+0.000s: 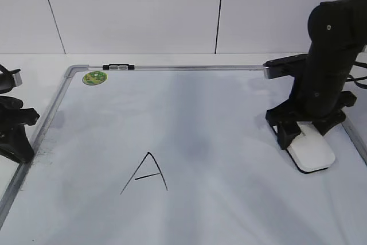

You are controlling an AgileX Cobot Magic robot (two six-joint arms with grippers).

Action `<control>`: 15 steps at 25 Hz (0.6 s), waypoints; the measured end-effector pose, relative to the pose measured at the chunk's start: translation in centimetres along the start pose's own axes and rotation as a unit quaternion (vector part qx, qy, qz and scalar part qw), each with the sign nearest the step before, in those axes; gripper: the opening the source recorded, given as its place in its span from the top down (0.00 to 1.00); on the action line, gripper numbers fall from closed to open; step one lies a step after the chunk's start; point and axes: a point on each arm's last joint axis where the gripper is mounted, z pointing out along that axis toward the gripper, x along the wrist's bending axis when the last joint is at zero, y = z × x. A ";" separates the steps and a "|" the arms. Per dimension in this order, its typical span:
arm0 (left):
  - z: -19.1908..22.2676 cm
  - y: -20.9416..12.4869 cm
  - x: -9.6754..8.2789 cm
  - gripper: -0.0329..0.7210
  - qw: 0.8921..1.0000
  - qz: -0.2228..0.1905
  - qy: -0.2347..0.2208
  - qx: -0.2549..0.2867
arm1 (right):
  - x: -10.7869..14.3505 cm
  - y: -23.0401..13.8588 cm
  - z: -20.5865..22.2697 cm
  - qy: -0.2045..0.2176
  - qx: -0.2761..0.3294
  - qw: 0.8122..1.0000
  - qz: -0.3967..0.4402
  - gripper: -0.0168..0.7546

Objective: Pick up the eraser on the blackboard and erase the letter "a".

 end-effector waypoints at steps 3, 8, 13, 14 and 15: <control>0.0 0.0 0.0 0.90 1.000 0.000 0.000 0.000 | 2.5 0.0 -0.2 0.011 -0.001 0.999 -0.030 0.28; 0.0 0.0 0.0 0.90 1.000 0.000 0.000 0.000 | 7.2 -0.3 -0.4 0.030 -0.006 0.996 -0.080 0.28; 0.0 0.0 0.0 0.90 1.000 0.000 0.000 0.000 | 9.4 -0.7 -0.6 0.044 -0.008 0.993 -0.105 0.28; 0.0 0.0 0.0 0.90 1.000 0.000 0.000 0.000 | 9.4 -0.7 -0.6 0.045 -0.008 0.993 -0.107 0.28; 0.0 0.0 0.0 0.90 1.000 0.000 0.000 0.000 | 9.4 -0.7 -0.6 0.045 -0.008 0.993 -0.108 0.28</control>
